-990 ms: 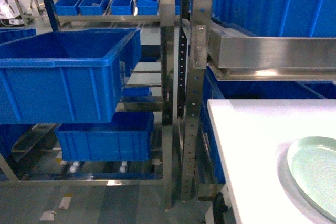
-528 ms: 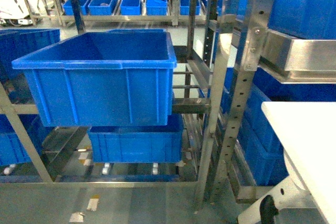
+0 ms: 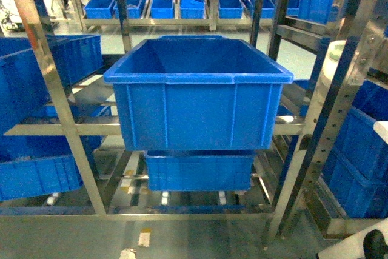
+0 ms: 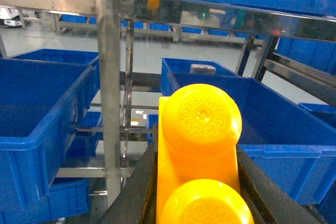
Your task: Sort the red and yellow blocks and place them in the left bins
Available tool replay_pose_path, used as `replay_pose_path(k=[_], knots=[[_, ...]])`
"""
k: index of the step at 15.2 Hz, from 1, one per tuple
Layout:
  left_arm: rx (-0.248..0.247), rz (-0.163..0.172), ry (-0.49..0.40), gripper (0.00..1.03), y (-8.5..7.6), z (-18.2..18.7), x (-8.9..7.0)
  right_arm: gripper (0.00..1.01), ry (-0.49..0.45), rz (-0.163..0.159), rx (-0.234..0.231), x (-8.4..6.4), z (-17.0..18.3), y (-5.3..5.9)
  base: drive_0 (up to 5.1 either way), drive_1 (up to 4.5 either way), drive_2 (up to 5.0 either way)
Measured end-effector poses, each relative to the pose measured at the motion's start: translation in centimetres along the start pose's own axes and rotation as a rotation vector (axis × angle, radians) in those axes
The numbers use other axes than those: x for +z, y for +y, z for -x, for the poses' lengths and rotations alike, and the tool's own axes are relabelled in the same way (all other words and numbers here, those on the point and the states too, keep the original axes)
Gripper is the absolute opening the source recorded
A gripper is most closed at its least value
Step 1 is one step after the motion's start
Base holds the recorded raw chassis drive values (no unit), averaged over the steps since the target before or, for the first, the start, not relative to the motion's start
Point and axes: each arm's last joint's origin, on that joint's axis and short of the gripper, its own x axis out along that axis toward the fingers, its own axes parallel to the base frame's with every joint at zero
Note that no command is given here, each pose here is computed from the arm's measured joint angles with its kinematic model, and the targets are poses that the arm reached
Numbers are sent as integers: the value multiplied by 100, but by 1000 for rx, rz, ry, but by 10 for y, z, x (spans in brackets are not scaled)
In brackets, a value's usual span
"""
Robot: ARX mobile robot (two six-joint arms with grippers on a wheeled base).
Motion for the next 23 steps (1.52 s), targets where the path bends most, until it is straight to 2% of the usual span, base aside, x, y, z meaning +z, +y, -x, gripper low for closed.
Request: replay_pose_path(k=[13,14,23], knots=[[2,-1,-4,27,0,0,0,28,-1,1,0,0,0,0,-496,245,245],[15,0,1,27,2,0,0,28,-7,2,8,1,0,0,-497,244,244],[2,0,-4,27,0,1,0,28,-1,1,3,0,0,0,-497,244,244]])
